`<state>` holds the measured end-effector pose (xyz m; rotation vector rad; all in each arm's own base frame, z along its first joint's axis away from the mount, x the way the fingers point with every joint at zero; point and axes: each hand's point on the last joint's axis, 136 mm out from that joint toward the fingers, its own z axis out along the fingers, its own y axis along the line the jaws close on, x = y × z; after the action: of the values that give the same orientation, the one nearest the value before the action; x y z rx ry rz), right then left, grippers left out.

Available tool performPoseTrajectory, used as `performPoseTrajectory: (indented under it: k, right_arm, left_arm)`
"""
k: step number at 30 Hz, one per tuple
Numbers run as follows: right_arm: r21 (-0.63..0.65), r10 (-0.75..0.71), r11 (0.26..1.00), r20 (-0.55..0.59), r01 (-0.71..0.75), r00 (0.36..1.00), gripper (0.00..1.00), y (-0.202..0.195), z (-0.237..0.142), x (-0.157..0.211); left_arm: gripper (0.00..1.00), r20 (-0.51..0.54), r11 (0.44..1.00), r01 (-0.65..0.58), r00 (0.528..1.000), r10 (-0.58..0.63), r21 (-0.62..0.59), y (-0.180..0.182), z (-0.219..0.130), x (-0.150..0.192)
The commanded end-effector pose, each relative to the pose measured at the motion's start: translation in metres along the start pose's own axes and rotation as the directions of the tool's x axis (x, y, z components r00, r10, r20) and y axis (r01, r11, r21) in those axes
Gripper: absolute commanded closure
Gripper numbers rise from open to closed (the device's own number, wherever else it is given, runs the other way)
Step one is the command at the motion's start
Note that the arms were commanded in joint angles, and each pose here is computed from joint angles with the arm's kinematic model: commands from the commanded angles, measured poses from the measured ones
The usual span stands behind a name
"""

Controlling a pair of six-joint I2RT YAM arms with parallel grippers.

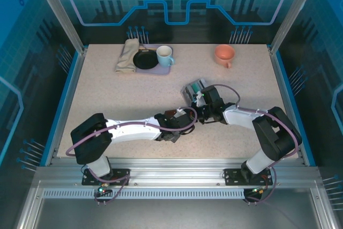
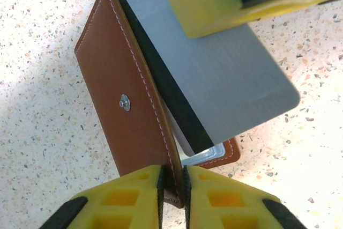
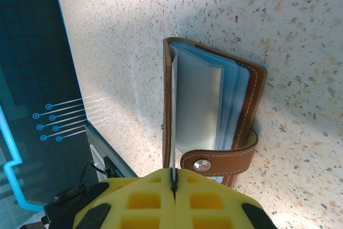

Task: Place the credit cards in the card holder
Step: Open the card holder at the center of the table.

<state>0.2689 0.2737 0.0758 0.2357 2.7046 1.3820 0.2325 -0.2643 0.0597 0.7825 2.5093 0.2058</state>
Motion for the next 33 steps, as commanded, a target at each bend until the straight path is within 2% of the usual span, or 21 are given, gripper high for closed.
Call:
performPoseTrajectory:
  k: [1, 4, 8, 10, 12, 15, 17, 21, 27, 30, 33]
  right_arm:
    - [0.008, -0.004, 1.0, -0.006, 0.004, 1.0, 1.0, 0.0, 0.0, -0.003]
    - [0.033, -0.003, 0.999, 0.004, 0.003, 1.0, 1.0, -0.004, -0.002, -0.004]
    - [0.114, -0.012, 0.993, 0.029, 0.009, 1.0, 1.0, -0.015, -0.008, -0.005]
    - [0.157, -0.023, 0.988, 0.037, 0.017, 0.999, 1.0, -0.02, -0.013, -0.005]
    - [0.208, -0.034, 0.978, 0.043, 0.025, 0.998, 1.0, -0.025, -0.018, -0.005]
    - [0.253, -0.051, 0.967, 0.047, 0.037, 0.998, 1.0, -0.03, -0.023, -0.005]
    - [0.293, -0.061, 0.955, 0.054, 0.043, 0.997, 1.0, -0.035, -0.028, -0.006]
    - [0.327, -0.084, 0.943, 0.069, 0.057, 0.994, 1.0, -0.036, -0.035, -0.009]
    - [0.351, -0.089, 0.935, 0.071, 0.059, 0.993, 1.0, -0.039, -0.038, -0.013]
    - [0.334, -0.084, 0.941, 0.068, 0.057, 0.994, 1.0, -0.038, -0.036, -0.014]
    - [0.285, -0.094, 0.956, 0.064, 0.072, 0.994, 1.0, -0.027, -0.032, -0.015]
  left_arm:
    - [0.9, 0.026, 1.0, 0.002, 1.0, -0.002, 0.0, -0.002, -0.006, -0.009]
    - [1.0, 0.033, 1.0, 0.019, 0.999, -0.02, 0.008, -0.001, -0.009, -0.011]
    - [1.0, 0.03, 0.993, 0.105, 0.994, -0.107, 0.059, 0.005, -0.013, -0.015]
    - [1.0, 0.02, 0.976, 0.171, 0.984, -0.175, 0.133, 0.007, -0.017, -0.018]
    - [1.0, 0.004, 0.937, 0.258, 0.964, -0.266, 0.235, 0.007, -0.021, -0.023]
    - [1.0, -0.036, 0.848, 0.373, 0.921, -0.389, 0.377, 0.01, -0.03, -0.033]
    - [1.0, -0.082, 0.762, 0.438, 0.885, -0.458, 0.477, 0.007, -0.034, -0.04]
    - [1.0, -0.156, 0.666, 0.537, 0.825, -0.544, 0.518, 0.011, -0.026, -0.039]
    - [1.0, -0.282, 0.486, 0.696, 0.684, -0.672, 0.528, 0.02, -0.004, -0.029]
    - [1.0, -0.332, 0.377, 0.747, 0.607, -0.722, 0.548, 0.022, 0.004, -0.024]
    - [1.0, -0.354, 0.331, 0.767, 0.573, -0.739, 0.55, 0.026, 0.007, -0.02]
